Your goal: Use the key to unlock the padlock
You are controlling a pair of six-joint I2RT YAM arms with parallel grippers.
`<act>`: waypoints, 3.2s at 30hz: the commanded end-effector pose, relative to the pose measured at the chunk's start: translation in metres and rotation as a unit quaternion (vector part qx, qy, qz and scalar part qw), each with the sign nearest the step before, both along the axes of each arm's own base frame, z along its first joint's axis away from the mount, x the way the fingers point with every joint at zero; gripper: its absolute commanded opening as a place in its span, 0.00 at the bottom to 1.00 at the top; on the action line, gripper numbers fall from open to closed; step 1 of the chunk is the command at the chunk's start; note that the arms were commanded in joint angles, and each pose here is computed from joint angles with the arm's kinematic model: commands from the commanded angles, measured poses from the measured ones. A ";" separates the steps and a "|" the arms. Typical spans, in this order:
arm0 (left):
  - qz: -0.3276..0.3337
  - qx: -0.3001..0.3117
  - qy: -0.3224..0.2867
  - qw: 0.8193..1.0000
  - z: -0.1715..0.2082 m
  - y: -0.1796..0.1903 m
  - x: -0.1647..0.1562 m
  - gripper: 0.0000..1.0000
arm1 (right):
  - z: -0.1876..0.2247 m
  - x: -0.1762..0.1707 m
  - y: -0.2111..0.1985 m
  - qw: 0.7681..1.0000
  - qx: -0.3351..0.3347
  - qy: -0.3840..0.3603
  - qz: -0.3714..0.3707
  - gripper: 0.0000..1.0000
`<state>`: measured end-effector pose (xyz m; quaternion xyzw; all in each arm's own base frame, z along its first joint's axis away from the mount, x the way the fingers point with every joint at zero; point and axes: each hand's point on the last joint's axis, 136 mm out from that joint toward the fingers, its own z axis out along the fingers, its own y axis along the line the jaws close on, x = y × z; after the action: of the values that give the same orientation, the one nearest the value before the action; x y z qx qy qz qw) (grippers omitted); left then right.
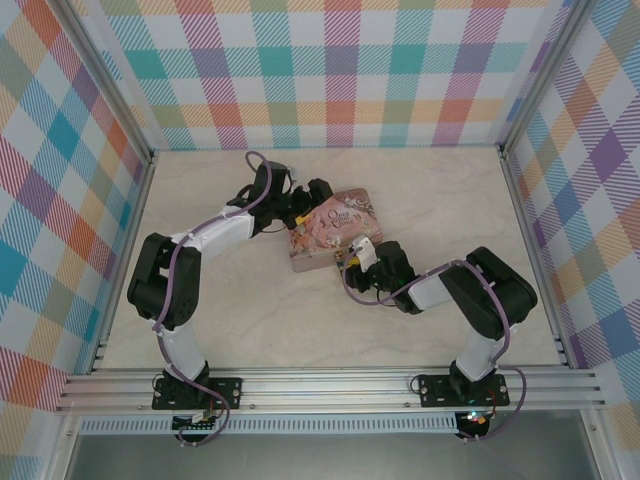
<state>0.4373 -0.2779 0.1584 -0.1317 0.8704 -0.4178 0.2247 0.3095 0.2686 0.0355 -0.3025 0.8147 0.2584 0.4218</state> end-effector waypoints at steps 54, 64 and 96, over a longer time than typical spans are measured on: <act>0.041 0.009 0.005 0.999 0.006 0.005 -0.072 1.00 | -0.015 0.021 -0.028 0.959 -0.211 -0.086 -0.166 0.05; 0.010 -0.034 -0.014 0.999 0.033 -0.029 -0.073 0.98 | -0.007 0.013 -0.011 0.983 -0.122 -0.039 -0.131 0.05; 0.020 -0.013 0.051 0.998 -0.037 -0.034 -0.109 0.95 | -0.008 0.014 -0.025 0.991 -0.063 0.000 -0.118 0.20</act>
<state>0.3481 -0.3176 0.1517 -0.1616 0.8461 -0.4540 0.2279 0.3383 0.2467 0.0353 -0.2152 0.8534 0.1405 0.4536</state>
